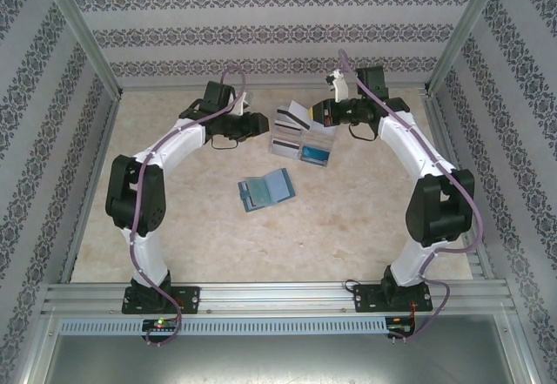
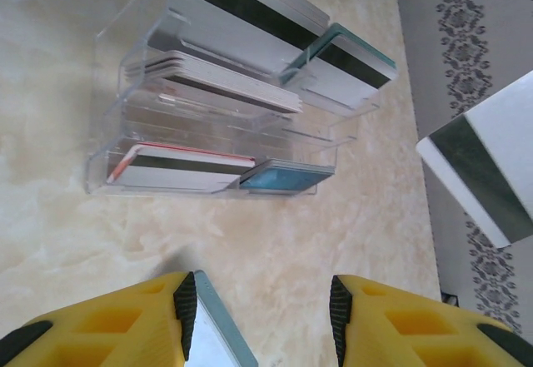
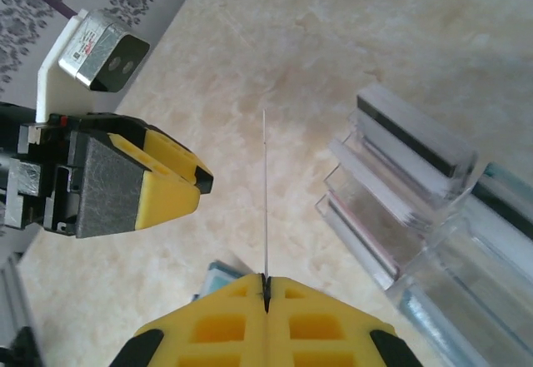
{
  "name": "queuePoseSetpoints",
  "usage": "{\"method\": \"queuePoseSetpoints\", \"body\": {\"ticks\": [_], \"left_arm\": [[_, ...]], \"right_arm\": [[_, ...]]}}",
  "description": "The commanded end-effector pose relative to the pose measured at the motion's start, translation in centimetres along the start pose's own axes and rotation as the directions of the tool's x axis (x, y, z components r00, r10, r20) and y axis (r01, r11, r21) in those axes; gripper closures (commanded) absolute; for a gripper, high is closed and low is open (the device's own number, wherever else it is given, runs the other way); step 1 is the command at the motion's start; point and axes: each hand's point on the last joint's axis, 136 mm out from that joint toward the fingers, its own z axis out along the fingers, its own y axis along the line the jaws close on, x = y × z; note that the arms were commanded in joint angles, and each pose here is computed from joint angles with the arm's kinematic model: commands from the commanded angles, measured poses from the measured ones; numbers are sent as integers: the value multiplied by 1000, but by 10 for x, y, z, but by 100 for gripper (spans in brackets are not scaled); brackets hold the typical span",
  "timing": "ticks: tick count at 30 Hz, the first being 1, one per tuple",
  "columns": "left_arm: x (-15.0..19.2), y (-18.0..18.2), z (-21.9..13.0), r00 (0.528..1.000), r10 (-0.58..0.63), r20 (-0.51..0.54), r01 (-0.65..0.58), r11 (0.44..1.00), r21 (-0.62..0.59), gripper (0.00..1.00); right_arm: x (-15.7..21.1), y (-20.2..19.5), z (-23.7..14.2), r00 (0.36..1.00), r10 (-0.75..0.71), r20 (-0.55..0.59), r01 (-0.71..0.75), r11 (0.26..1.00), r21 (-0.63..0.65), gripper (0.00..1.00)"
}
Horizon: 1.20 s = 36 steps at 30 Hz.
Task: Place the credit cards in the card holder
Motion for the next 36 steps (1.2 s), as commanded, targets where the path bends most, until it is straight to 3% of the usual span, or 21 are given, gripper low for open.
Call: {"method": "queuePoseSetpoints", "body": {"ticks": [1,8,12,18,22,33,36], "left_arm": [[-3,-22,-14,999,41,23,-43,993,113,52],[6,-46,-23,999,5,46,-18,959,284,54],[-1,-68,-32,994,-54,93,7,898,439,54],[-13,-77,-31,985,-139,107,57,831,553,55],[-20,-78,-27,979,-171,115,72,805,589,57],[-24,-80,-18,983,-143,111,55,819,571,60],[-28,-84,-20,981,-154,121,53,804,593,70]], "right_arm": [[1,15,-7,998,40,46,-36,996,-86,98],[16,15,-9,979,163,121,-144,977,-157,98],[12,15,-10,946,260,191,-212,947,-240,98],[6,17,-4,898,372,236,-274,891,-361,98],[6,25,7,889,409,206,-299,859,-414,98],[1,49,18,895,406,185,-277,831,-482,98],[2,48,20,895,410,177,-284,828,-484,98]]}}
